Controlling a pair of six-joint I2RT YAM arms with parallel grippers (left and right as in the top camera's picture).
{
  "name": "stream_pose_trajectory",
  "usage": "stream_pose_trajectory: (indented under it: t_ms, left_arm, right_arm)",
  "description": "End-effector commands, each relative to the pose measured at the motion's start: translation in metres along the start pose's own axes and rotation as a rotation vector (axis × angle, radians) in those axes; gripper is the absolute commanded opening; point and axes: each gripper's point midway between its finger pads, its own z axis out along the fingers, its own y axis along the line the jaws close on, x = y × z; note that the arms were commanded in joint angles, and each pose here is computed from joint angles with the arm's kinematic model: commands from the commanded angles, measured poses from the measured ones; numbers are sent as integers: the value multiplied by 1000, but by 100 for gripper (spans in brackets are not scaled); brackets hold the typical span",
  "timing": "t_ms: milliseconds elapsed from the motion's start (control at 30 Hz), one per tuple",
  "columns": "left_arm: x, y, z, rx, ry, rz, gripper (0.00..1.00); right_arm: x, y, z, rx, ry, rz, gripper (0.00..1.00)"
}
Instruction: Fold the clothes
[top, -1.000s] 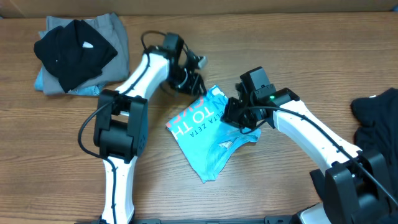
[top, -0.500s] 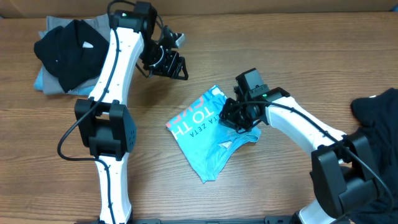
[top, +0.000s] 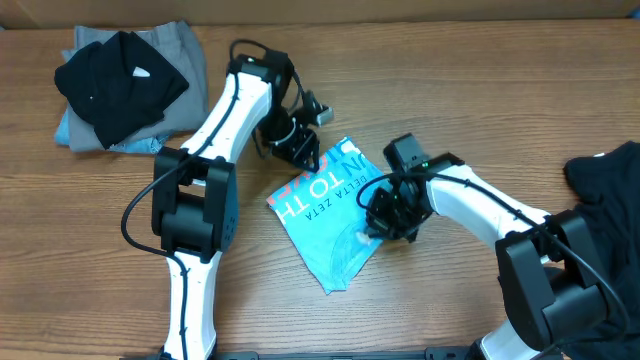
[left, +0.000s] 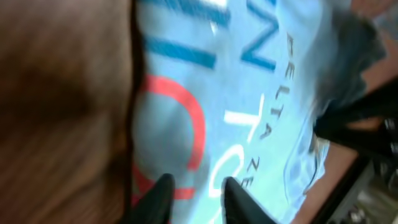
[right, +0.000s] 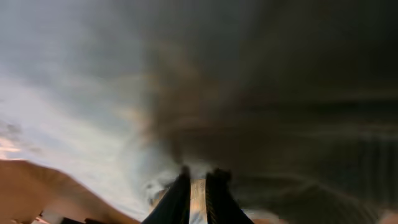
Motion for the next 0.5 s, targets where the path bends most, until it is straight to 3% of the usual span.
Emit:
stream_pose_trajectory:
  t_ms: [0, 67, 300, 467]
  left_arm:
    - [11, 2, 6, 7, 46, 9, 27]
    - [14, 5, 4, 3, 55, -4, 42]
    - [21, 18, -5, 5, 46, -80, 43]
    - [17, 17, -8, 40, 15, -103, 45]
  right_arm:
    - [-2, -14, 4, 1, 11, 109, 14]
    - [-10, -18, 1, -4, -2, 132, 16]
    - [-64, -47, -22, -22, -147, 257, 12]
    - [-127, -50, -49, -95, -374, 210, 12]
